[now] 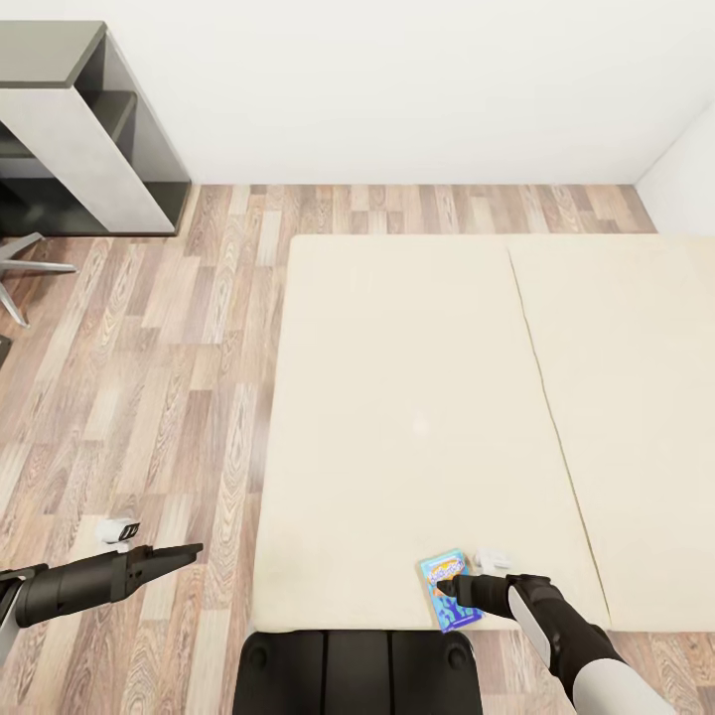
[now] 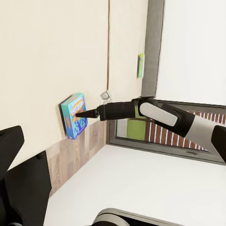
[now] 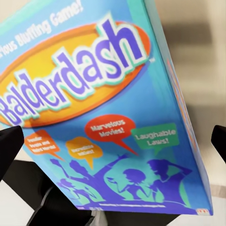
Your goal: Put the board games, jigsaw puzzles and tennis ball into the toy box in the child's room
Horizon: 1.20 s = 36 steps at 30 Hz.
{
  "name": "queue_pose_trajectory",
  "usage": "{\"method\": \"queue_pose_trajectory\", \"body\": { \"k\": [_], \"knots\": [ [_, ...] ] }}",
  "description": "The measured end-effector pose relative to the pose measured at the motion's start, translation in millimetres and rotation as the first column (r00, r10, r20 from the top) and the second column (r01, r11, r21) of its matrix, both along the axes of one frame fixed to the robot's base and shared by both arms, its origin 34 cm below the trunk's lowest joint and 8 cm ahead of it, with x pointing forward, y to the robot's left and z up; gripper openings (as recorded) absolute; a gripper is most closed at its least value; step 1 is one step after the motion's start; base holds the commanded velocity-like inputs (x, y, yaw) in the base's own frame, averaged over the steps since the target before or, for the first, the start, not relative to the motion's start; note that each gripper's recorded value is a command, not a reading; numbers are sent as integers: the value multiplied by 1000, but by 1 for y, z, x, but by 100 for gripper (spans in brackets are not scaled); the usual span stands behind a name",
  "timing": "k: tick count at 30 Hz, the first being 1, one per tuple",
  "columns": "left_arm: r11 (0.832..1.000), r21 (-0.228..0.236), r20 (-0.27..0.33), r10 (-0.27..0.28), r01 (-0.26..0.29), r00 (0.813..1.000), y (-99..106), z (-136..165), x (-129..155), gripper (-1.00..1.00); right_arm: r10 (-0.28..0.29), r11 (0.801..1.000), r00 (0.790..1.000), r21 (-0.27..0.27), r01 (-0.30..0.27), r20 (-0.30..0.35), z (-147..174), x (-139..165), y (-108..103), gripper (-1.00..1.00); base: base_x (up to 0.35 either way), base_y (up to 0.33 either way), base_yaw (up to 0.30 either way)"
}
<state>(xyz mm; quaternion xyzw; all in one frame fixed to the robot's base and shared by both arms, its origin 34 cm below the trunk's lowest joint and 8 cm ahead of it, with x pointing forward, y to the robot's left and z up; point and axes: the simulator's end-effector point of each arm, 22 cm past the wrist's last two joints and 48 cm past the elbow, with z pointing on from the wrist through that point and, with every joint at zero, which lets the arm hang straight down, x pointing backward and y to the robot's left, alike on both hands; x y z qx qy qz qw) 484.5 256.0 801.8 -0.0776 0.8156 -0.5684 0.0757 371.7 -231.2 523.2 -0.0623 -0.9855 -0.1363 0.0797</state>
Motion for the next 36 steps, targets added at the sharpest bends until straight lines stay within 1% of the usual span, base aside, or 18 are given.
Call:
{"method": "queue_pose_trajectory", "body": {
  "k": [16, 36],
  "knots": [
    [1000, -1, -18, 0, 0, 1000, -1, -7, -3, 100, 0, 1000, 1000, -1, 0, -19, -5, -9, -1, 100, 0, 0, 0],
    [1000, 0, -20, 0, 0, 1000, -1, -8, -4, 100, -9, 1000, 1000, 1, 9, -21, -5, -9, 0, 100, 0, 0, 0]
  ]
}}
